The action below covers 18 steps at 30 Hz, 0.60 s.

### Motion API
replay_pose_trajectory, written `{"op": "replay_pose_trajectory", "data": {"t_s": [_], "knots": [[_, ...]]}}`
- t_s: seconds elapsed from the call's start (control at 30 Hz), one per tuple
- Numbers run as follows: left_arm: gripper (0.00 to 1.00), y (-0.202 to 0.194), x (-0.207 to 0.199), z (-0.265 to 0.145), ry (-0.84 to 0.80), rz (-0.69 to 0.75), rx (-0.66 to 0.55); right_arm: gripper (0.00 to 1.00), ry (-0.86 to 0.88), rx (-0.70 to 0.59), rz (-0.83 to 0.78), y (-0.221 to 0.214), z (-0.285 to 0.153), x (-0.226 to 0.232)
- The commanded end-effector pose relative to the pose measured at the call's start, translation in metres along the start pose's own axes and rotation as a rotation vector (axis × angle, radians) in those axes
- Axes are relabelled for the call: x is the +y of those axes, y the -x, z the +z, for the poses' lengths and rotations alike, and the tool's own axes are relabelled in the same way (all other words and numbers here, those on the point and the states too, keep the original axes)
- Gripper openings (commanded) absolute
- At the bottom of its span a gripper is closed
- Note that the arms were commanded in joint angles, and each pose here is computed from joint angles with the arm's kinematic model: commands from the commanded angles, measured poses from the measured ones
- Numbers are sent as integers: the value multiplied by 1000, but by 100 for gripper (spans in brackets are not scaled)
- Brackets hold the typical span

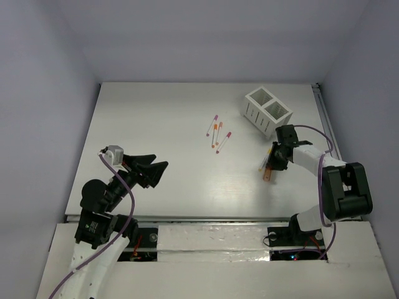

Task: Sort the stationery into containers
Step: Pick up the stationery from the center of the board.

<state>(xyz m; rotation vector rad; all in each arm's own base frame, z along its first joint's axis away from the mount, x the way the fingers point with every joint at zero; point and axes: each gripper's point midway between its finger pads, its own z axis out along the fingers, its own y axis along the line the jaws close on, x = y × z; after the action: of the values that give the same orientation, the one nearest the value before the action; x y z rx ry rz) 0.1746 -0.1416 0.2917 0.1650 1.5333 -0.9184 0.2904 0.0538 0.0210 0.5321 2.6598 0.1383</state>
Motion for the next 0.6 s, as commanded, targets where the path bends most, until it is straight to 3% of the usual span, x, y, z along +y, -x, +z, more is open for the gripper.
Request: {"op": "replay_pose_trajectory", "data": {"t_s": [0.0, 0.1, 0.3, 0.47, 0.57], "knots": [[60, 19, -10, -2, -32, 33, -67, 27, -10, 7, 2, 4, 2, 4], [60, 20, -11, -4, -32, 37, -74, 17, -50, -30, -6, 13, -6, -2], [60, 21, -11, -4, -30, 39, -76, 7, 9, -106, -13, 32, -40, 10], [60, 19, -9, -2, -27, 34, -68, 7, 244, -326, 31, 88, -105, 58], [60, 18, -7, -1, -21, 32, -62, 9, 288, -459, 70, 137, -131, 79]]}}
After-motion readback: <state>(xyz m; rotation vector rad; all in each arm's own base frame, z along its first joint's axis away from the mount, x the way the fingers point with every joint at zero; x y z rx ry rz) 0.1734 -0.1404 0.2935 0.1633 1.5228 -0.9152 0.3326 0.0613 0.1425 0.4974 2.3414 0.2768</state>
